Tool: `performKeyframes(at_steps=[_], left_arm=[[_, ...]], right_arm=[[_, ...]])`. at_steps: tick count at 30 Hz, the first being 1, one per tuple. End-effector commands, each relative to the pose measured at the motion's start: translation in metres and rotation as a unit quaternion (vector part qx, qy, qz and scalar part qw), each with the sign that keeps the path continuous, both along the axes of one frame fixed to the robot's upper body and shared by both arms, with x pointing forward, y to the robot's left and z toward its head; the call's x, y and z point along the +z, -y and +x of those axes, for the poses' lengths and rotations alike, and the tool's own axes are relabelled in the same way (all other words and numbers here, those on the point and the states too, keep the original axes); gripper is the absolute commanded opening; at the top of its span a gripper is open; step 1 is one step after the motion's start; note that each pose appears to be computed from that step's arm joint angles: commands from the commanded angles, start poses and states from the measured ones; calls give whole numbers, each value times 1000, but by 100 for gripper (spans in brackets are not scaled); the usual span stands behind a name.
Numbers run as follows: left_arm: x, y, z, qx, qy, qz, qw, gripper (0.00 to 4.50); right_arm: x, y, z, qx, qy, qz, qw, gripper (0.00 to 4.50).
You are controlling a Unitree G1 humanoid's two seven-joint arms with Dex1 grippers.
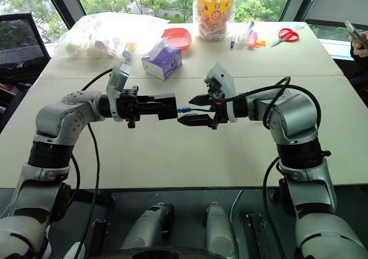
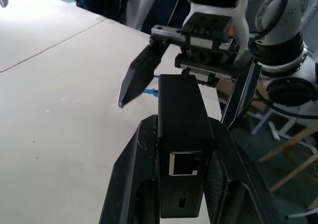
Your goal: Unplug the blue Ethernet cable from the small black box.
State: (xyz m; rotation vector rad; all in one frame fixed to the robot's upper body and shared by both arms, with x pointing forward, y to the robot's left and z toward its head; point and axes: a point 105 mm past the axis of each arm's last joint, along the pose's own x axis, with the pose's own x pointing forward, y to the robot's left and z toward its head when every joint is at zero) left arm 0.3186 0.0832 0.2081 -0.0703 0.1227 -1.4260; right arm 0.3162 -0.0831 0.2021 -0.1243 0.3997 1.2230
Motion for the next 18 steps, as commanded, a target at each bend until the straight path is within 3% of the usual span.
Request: performKeyframes(at_steps=[1, 4, 7, 18], left_arm=[[12, 3, -1, -7, 33, -4, 999, 52], [12, 4, -1, -6, 37, -7, 999, 52], [11, 6, -2, -7, 39, -7, 999, 52], [4, 7, -7, -23, 51, 14, 998, 52]], right_arm=[[10, -3, -5, 16, -1, 2, 1000, 443], [11, -5, -3, 14, 4, -2, 1000, 366], [10, -7, -6, 23, -2, -15, 1000, 222], [13, -6, -16, 56, -34, -24, 998, 222]])
